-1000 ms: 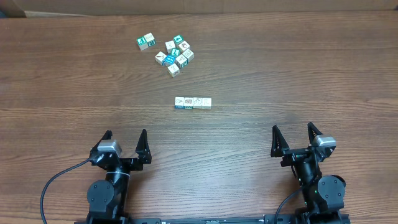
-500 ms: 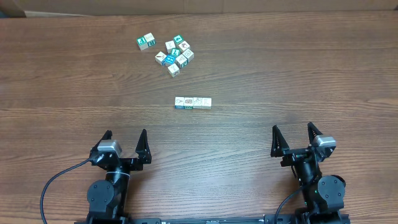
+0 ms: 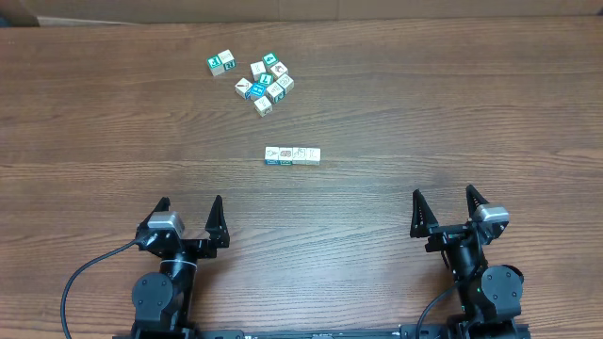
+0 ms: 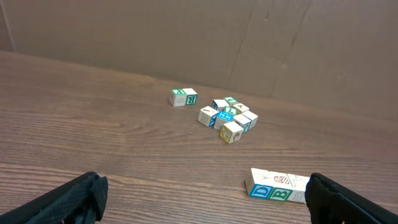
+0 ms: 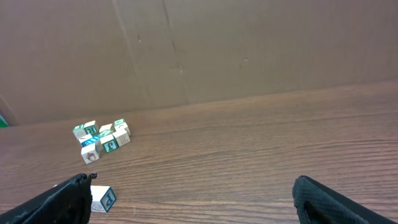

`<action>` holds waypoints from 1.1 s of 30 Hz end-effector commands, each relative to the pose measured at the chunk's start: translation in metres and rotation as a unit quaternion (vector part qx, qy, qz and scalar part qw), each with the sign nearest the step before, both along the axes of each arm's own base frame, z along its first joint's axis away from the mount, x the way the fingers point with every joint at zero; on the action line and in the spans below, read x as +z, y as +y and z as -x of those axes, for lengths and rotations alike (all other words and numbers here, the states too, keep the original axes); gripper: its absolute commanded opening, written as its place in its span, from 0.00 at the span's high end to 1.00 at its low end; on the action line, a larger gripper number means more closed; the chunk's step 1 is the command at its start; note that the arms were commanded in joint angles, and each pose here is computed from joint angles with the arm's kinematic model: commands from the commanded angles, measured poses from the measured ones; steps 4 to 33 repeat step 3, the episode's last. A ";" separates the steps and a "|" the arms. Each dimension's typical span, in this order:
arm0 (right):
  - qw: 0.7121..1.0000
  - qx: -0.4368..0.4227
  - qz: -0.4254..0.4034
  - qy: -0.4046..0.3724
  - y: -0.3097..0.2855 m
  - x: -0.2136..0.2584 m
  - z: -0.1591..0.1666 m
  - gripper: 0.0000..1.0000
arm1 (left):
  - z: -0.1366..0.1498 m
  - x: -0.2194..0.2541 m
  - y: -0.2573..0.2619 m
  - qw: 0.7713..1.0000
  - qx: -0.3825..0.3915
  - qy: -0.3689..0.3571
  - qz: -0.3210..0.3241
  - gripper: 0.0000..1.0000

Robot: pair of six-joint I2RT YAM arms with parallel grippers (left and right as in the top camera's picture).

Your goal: Form a horizontal line

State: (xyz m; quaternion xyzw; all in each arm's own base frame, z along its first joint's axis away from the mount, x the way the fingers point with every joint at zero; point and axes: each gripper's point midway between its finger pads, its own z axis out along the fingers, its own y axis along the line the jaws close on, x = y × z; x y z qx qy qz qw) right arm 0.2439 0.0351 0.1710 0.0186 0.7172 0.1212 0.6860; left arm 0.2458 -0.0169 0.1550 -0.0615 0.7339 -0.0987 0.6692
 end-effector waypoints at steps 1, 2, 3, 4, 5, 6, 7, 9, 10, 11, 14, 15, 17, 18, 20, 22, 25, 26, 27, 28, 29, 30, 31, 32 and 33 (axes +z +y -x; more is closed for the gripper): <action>1.000 -0.005 0.002 -0.003 -0.002 -0.001 0.000 0.00 | 0.000 0.001 0.002 1.000 0.004 -0.005 -0.009 0.01; 1.000 -0.005 0.002 -0.003 -0.002 -0.001 0.000 0.00 | 0.000 0.001 0.002 1.000 0.003 -0.005 -0.009 0.01; 1.000 -0.005 0.002 -0.003 -0.002 -0.001 0.000 0.00 | 0.000 0.001 0.002 1.000 0.003 -0.005 -0.009 0.01; 1.000 -0.005 0.002 -0.003 -0.002 -0.001 0.000 0.00 | 0.000 0.001 0.002 1.000 0.003 -0.005 -0.009 0.01; 1.000 -0.005 0.002 -0.003 -0.002 -0.001 0.000 0.00 | 0.000 0.001 0.002 1.000 0.003 -0.005 -0.009 0.01; 1.000 -0.005 0.002 -0.003 -0.002 -0.001 0.000 0.00 | 0.000 0.001 0.002 1.000 0.003 -0.005 -0.009 0.01; 1.000 -0.005 0.002 -0.003 -0.002 -0.001 0.000 0.00 | 0.000 0.001 0.002 1.000 0.003 -0.005 -0.009 0.01; 1.000 -0.005 0.002 -0.003 -0.002 -0.001 0.000 0.00 | 0.000 0.001 0.002 1.000 0.003 -0.005 -0.009 0.01; 1.000 -0.005 0.002 -0.003 -0.002 -0.001 0.000 0.00 | 0.000 0.001 0.002 1.000 0.003 -0.005 -0.009 0.01; 1.000 -0.005 0.002 -0.003 -0.002 -0.001 0.000 0.00 | 0.000 0.001 0.002 1.000 0.003 -0.005 -0.009 0.01; 1.000 -0.005 0.002 -0.003 -0.002 -0.001 0.000 0.00 | 0.000 0.001 0.002 1.000 0.003 -0.005 -0.009 0.01; 1.000 -0.005 0.002 -0.003 -0.002 -0.001 0.000 0.00 | 0.000 0.001 0.002 1.000 0.003 -0.005 -0.009 0.01; 1.000 -0.005 0.002 -0.003 -0.002 -0.001 0.000 0.00 | 0.000 0.001 0.002 1.000 0.003 -0.005 -0.009 0.01; 1.000 -0.005 0.002 -0.003 -0.002 -0.001 0.000 0.00 | 0.000 0.001 0.002 1.000 0.003 -0.005 -0.009 0.01; 1.000 -0.005 0.002 -0.003 -0.002 -0.001 0.000 0.00 | 0.000 0.001 0.002 1.000 0.003 -0.005 -0.009 0.01; 1.000 -0.005 0.002 -0.003 -0.002 -0.001 0.000 0.00 | 0.000 0.001 0.002 1.000 0.003 -0.005 -0.009 0.01; 1.000 -0.005 0.002 -0.003 -0.002 -0.001 0.000 0.00 | 0.000 0.001 0.002 1.000 0.003 -0.005 -0.009 0.01; 1.000 -0.005 0.002 -0.003 -0.002 -0.001 0.000 0.00 | 0.000 0.001 0.002 1.000 0.003 -0.005 -0.009 0.01; 1.000 -0.005 0.002 -0.003 -0.002 -0.001 0.000 0.00 | 0.000 0.001 0.002 1.000 0.003 -0.005 -0.009 0.01; 1.000 -0.005 0.002 -0.003 -0.002 -0.001 0.000 0.00 | 0.000 0.001 0.002 1.000 0.003 -0.005 -0.009 0.01; 1.000 -0.005 0.002 -0.003 -0.002 -0.001 0.000 0.00 | 0.000 0.001 0.002 1.000 0.003 -0.005 -0.009 0.01; 1.000 -0.005 0.002 -0.003 -0.002 -0.001 0.000 0.00 | 0.000 0.001 0.002 1.000 0.003 -0.005 -0.009 0.01; 1.000 -0.005 0.002 -0.003 -0.002 -0.001 0.000 0.00 | 0.000 0.001 0.002 1.000 0.003 -0.005 -0.009 0.01; 1.000 -0.005 0.002 -0.003 -0.002 -0.001 0.000 0.00 | 0.000 0.001 0.002 1.000 0.003 -0.005 -0.009 0.01; 1.000 -0.005 0.002 -0.003 -0.002 -0.001 0.000 0.00 | 0.000 0.001 0.002 1.000 0.003 -0.005 -0.009 0.01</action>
